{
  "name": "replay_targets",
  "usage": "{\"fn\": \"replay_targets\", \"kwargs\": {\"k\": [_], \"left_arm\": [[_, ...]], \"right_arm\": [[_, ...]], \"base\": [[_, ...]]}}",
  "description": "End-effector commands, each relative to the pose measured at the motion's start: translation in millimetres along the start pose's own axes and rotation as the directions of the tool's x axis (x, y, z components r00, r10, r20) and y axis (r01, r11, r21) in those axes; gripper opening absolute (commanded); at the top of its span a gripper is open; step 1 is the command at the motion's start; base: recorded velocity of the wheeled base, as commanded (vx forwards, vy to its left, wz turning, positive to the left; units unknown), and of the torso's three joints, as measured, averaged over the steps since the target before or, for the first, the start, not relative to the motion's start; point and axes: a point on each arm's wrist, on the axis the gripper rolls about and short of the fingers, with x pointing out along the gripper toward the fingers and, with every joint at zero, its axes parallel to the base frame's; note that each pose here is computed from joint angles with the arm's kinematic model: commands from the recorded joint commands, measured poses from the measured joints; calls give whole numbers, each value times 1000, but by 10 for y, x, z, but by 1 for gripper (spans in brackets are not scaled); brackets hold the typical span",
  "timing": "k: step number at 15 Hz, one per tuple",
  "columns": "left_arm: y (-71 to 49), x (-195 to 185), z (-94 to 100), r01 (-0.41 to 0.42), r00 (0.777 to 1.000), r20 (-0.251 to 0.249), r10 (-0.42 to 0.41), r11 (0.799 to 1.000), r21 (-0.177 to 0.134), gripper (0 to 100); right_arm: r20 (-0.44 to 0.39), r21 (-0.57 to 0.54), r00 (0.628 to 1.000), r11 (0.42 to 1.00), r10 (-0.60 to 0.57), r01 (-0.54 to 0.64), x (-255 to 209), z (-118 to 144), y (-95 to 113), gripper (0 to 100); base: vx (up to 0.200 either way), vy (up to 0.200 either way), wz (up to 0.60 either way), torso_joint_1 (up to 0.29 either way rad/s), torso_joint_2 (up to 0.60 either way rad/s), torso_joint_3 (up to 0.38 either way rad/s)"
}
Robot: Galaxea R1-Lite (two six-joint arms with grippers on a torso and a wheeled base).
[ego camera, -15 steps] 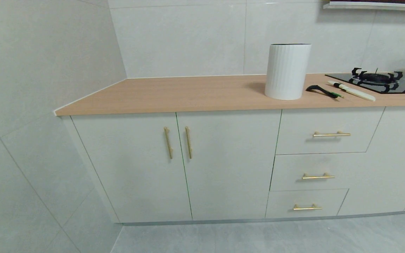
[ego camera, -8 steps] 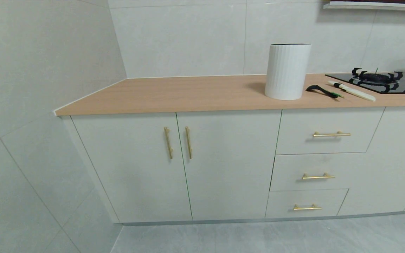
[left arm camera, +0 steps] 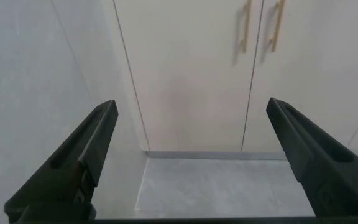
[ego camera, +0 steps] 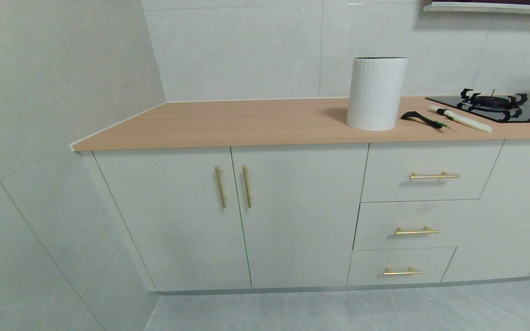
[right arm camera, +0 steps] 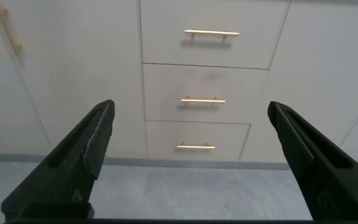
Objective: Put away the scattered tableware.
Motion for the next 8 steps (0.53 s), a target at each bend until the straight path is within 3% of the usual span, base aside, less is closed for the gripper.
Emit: {"fn": "replay_targets", "kwargs": {"k": [1, 4, 8], "left_arm": [[-12, 3, -23, 50, 999, -10, -50, 999, -4, 100], [-14, 7, -41, 51, 998, -18, -52, 998, -22, 100], [-14, 8, -44, 53, 998, -18, -53, 998, -31, 100]], "right_arm": [[-4, 30, 1000, 1000, 2, -2, 2, -17, 1, 100], [-75, 41, 997, 999, 24, -21, 7, -70, 7, 100], [-49, 68, 998, 997, 31, -28, -1, -67, 10, 100]], "base": [[0, 0, 0, 0, 0, 0], [0, 0, 0, 0, 0, 0], [0, 0, 0, 0, 0, 0]]}}
